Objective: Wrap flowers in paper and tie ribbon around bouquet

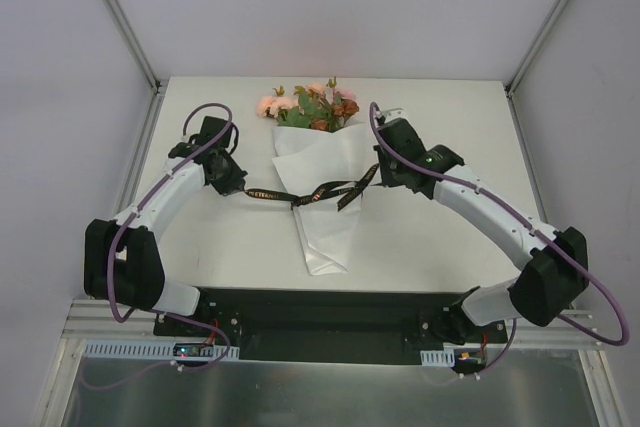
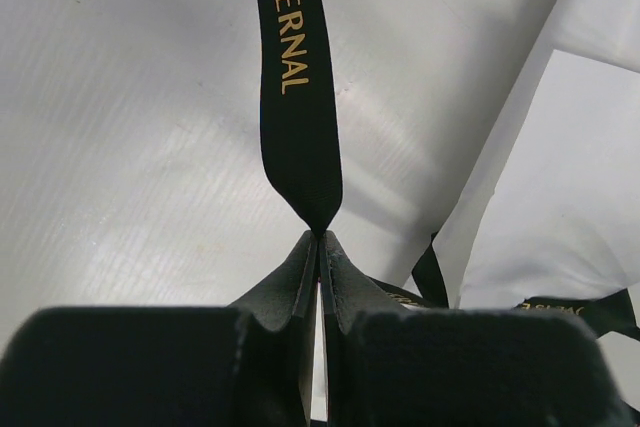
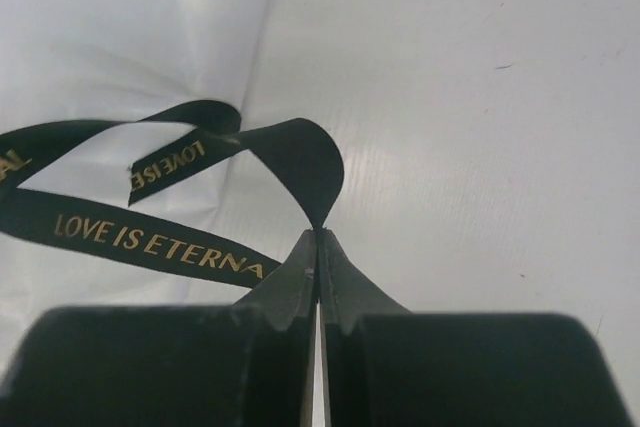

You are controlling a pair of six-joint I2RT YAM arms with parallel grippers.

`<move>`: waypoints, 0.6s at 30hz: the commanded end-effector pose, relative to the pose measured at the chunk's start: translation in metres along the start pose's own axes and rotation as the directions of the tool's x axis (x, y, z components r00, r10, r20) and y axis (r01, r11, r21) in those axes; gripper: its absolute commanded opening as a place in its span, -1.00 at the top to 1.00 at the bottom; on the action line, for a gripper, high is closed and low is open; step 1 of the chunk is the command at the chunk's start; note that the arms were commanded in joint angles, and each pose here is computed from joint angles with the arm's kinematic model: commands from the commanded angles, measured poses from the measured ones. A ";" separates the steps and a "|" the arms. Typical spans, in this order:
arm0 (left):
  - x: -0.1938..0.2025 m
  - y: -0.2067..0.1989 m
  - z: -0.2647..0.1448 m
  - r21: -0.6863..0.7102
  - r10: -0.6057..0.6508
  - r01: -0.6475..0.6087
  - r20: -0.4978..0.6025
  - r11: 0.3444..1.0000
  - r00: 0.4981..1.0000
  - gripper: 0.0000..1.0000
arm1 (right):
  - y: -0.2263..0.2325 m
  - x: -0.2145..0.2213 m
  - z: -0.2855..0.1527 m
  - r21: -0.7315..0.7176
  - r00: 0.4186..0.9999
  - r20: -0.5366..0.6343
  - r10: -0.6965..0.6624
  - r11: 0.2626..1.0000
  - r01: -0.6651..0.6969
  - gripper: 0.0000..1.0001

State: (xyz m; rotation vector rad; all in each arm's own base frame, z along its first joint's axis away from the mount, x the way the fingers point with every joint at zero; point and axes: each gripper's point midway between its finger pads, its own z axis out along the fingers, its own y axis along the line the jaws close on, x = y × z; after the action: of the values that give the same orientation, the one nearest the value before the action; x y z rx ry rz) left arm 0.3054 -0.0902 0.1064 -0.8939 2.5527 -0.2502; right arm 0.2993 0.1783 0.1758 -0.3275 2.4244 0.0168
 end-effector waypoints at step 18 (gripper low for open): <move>0.001 0.022 0.002 -0.038 -0.019 0.018 -0.028 0.999 0.999 1.00 | 0.057 -0.096 -0.026 -0.239 0.878 0.473 0.069 0.970 0.052 0.98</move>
State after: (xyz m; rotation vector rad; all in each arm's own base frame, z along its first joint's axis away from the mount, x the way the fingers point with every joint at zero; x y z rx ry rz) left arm 0.2989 -0.0763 0.0979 -0.9465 2.5691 -0.2241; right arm 0.3176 0.2876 0.2425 -0.4704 1.9759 0.5940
